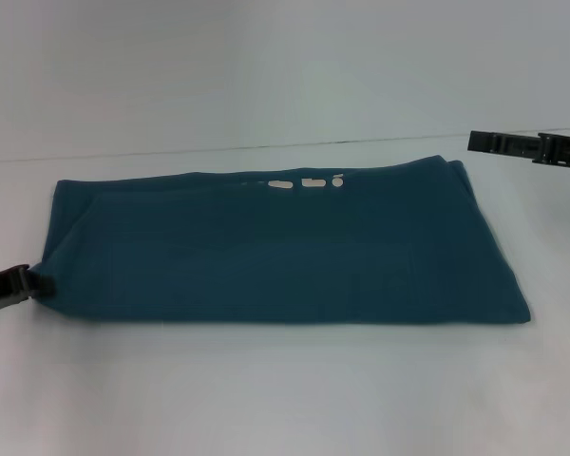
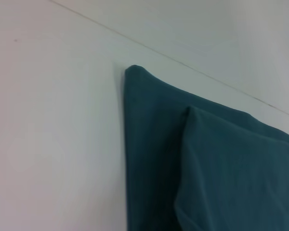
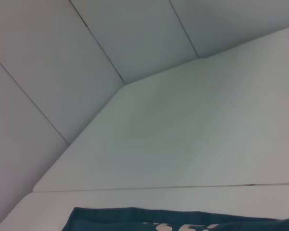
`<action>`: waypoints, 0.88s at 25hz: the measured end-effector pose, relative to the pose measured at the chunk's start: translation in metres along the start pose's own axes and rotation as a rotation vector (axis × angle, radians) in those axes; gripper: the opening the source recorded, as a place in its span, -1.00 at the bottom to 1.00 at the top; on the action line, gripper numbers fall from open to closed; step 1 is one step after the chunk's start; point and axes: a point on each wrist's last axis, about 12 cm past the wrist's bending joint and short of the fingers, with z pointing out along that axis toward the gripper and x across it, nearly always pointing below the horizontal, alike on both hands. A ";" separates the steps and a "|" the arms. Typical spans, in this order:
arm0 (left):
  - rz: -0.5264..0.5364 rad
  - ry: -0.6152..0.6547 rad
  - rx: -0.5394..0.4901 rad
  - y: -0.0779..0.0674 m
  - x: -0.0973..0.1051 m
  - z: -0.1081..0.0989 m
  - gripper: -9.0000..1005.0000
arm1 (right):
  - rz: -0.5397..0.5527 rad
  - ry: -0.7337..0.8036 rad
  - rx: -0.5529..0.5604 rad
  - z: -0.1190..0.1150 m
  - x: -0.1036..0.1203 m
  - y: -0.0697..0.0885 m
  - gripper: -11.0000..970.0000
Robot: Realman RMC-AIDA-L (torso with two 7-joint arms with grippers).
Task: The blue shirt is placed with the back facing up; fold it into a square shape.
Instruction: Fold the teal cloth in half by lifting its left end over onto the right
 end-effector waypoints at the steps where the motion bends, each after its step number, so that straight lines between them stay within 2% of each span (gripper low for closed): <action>1: -0.002 -0.002 -0.002 0.002 0.001 -0.001 -0.80 | 0.003 0.000 -0.001 0.001 0.001 0.000 0.86; 4: -0.005 -0.005 -0.009 0.006 0.002 -0.005 -0.97 | 0.009 0.000 -0.006 0.003 0.004 0.002 0.86; 12: -0.043 -0.041 -0.037 0.027 0.012 -0.030 -0.97 | 0.015 -0.018 -0.025 0.008 0.003 0.006 0.86; 22: -0.110 -0.141 -0.143 0.075 0.024 -0.085 -0.97 | 0.022 -0.040 -0.048 0.018 0.001 0.013 0.86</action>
